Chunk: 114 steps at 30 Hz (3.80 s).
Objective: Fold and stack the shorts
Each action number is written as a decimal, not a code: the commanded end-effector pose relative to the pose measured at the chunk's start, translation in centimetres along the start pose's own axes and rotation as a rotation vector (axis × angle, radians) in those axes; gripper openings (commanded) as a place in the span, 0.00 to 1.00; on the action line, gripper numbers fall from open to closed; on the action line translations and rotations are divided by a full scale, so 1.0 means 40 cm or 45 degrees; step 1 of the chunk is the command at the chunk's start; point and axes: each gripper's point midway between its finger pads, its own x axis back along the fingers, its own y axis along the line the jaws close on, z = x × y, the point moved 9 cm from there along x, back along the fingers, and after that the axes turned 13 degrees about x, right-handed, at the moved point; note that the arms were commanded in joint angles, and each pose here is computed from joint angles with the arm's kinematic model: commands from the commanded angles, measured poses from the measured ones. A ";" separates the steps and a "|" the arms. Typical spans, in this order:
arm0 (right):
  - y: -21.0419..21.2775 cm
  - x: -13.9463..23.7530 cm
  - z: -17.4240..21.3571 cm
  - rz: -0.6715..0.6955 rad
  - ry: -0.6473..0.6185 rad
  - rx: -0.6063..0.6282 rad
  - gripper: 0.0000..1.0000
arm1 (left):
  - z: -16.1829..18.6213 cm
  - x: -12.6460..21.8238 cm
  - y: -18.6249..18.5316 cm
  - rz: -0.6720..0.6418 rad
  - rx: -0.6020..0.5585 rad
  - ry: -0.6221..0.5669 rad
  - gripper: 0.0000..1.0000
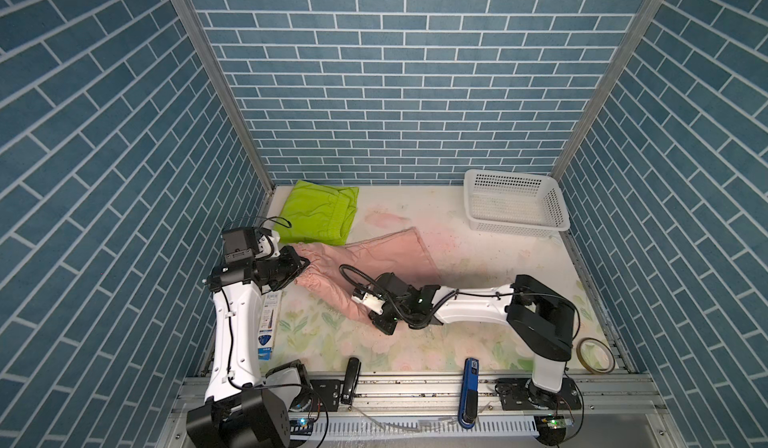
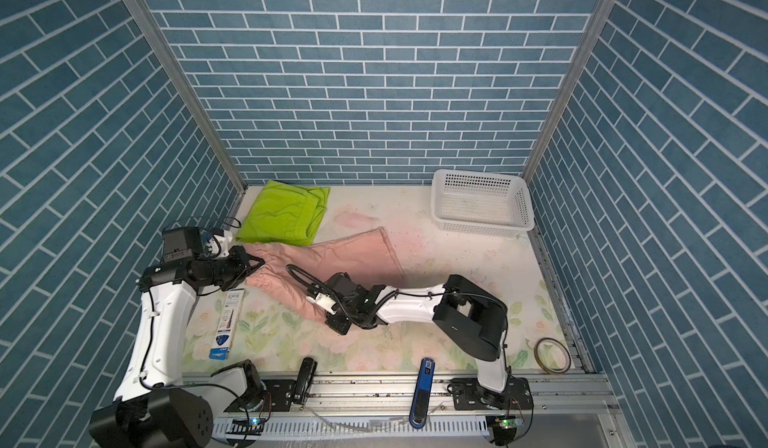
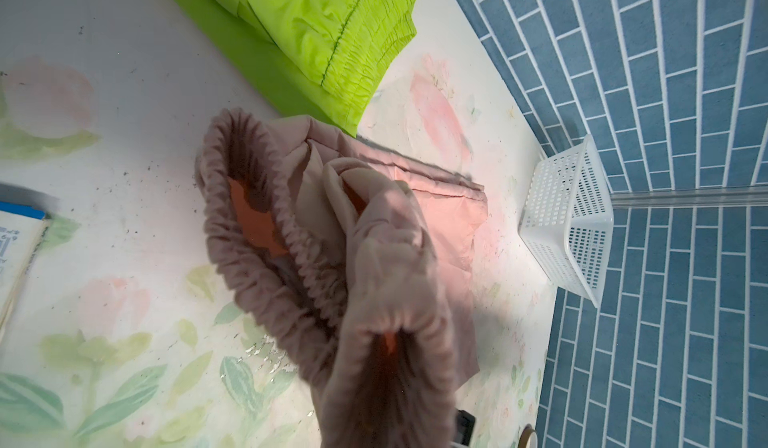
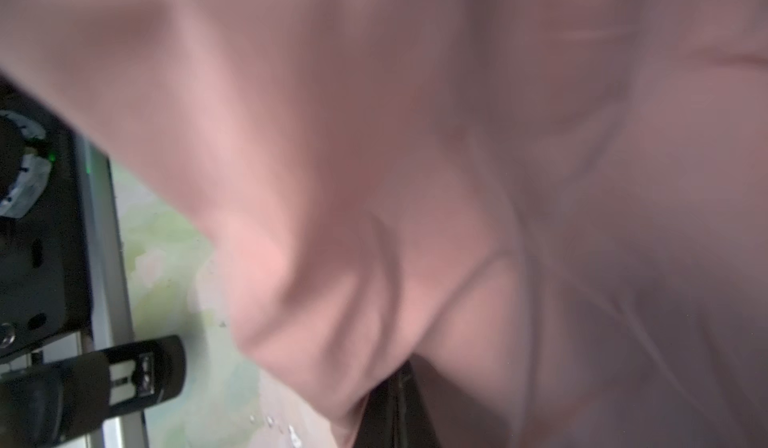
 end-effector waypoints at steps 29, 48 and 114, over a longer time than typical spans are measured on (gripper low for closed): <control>-0.163 0.267 0.292 0.291 0.163 -0.683 0.04 | 0.088 -0.136 -0.178 -0.119 -0.356 0.235 0.00; -0.148 0.203 0.395 0.351 0.240 -0.799 0.00 | 0.187 -0.233 -0.266 -0.150 -0.472 0.291 0.00; -0.206 0.382 0.316 0.191 -0.249 -1.336 0.67 | 0.232 -0.265 -0.098 -0.253 -0.505 0.243 1.00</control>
